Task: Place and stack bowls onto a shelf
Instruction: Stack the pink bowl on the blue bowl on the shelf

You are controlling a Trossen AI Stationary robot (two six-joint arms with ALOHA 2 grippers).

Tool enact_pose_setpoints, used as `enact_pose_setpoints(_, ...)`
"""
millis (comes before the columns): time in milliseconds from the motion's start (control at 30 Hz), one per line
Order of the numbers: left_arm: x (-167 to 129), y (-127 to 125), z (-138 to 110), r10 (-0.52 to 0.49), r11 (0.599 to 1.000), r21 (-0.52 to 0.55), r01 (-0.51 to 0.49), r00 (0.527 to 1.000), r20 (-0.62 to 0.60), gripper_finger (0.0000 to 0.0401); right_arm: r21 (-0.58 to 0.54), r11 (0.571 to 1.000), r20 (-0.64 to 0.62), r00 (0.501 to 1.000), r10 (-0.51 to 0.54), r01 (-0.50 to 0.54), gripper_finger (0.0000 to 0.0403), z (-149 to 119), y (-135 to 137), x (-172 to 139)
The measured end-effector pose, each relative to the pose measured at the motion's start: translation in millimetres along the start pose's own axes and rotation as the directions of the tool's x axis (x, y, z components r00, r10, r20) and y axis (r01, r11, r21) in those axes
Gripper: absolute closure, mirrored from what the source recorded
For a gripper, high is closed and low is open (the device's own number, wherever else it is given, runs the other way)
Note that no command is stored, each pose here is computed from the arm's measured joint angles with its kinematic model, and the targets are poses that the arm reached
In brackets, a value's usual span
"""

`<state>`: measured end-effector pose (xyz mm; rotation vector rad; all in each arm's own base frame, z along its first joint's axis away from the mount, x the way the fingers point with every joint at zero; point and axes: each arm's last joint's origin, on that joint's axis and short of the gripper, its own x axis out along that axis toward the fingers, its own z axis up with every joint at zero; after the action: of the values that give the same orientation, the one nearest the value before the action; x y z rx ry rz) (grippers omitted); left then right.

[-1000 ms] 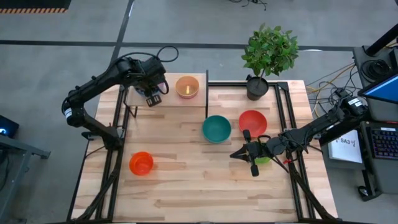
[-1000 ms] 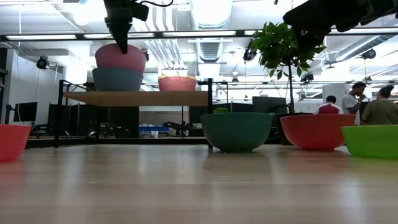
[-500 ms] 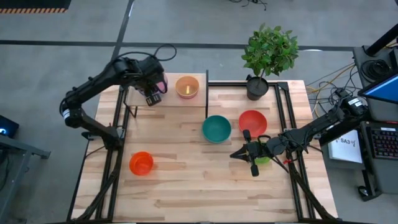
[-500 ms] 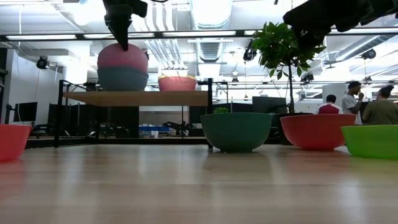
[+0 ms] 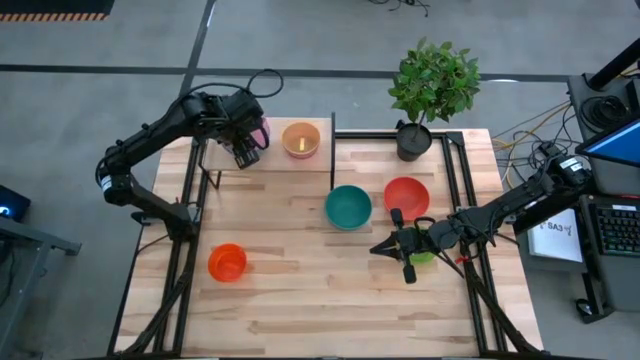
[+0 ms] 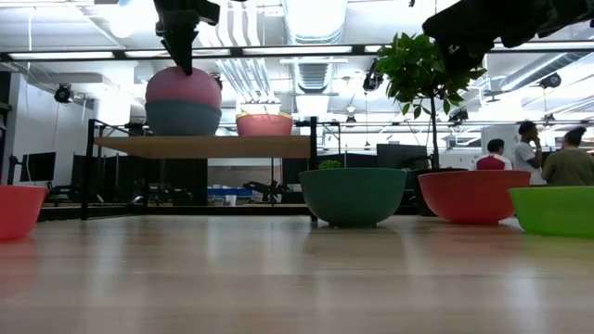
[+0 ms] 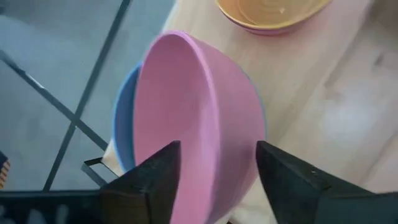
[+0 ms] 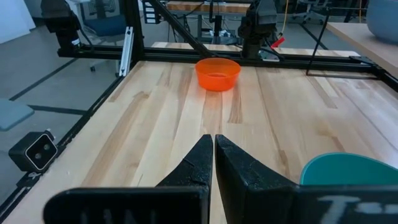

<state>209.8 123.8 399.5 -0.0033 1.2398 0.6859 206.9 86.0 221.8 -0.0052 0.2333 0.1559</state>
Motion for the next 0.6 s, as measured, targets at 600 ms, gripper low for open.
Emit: enact_pose_setpoints(600, -38, 14, -1, 0.078, 0.996, -0.073, -0.051, 0.901, 0.427, 0.0288, -0.001, 1.0, 0.003, 1.0, -0.001, 0.001, 0.0394, 0, 0, 0)
